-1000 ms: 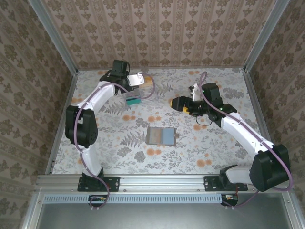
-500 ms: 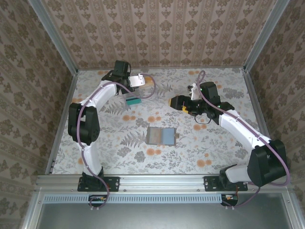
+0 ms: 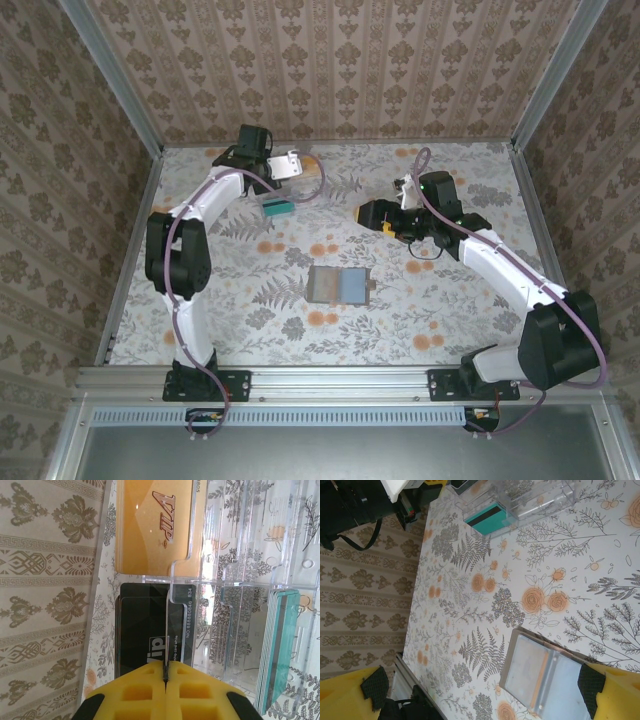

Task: Take the credit cards out of the card holder

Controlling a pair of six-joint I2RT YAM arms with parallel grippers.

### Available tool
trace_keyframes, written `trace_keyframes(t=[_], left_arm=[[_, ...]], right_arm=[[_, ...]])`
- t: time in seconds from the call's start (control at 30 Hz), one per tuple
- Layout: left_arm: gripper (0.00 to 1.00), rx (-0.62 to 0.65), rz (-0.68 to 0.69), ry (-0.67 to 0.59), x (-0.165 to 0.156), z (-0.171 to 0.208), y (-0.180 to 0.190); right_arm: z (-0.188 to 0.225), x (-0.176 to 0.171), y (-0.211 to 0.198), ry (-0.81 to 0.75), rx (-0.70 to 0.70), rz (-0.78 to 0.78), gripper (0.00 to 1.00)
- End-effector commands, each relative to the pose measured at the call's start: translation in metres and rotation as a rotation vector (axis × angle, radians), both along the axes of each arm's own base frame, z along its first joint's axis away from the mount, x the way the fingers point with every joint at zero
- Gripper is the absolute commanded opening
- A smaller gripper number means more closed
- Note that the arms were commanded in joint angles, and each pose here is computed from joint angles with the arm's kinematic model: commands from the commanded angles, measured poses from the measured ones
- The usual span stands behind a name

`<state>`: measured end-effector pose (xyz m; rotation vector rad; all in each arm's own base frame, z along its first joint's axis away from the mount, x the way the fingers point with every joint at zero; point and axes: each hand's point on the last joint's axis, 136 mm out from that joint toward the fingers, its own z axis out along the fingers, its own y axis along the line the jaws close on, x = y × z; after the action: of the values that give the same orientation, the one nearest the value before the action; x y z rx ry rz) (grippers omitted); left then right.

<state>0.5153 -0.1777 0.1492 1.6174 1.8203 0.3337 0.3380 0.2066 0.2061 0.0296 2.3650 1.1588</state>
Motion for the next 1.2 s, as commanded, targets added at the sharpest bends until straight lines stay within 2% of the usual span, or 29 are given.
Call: trace_keyframes(t=[0.0,0.27,0.57,0.63,1.17], left_arm=[[0.05,-0.034,0.005,0.049,0.000,-0.004,0.003],[0.25,-0.015,0.026,0.044,0.005,-0.011,0.009],[0.26,0.004,0.065,-0.007,0.019,-0.009,0.014],[0.33,0.002,0.079,-0.023,0.022,-0.006,0.015],[0.35,-0.007,0.153,-0.091,0.040,0.005,0.023]], right_arm=[[0.003,0.005,0.000,-0.008,0.002,0.000,1.00],[0.004,0.006,0.001,-0.007,0.011,0.001,1.00],[0.003,0.006,0.002,-0.003,0.014,0.001,1.00],[0.003,0.006,0.002,-0.002,0.016,0.000,1.00],[0.003,0.006,0.004,0.002,0.037,0.001,1.00]])
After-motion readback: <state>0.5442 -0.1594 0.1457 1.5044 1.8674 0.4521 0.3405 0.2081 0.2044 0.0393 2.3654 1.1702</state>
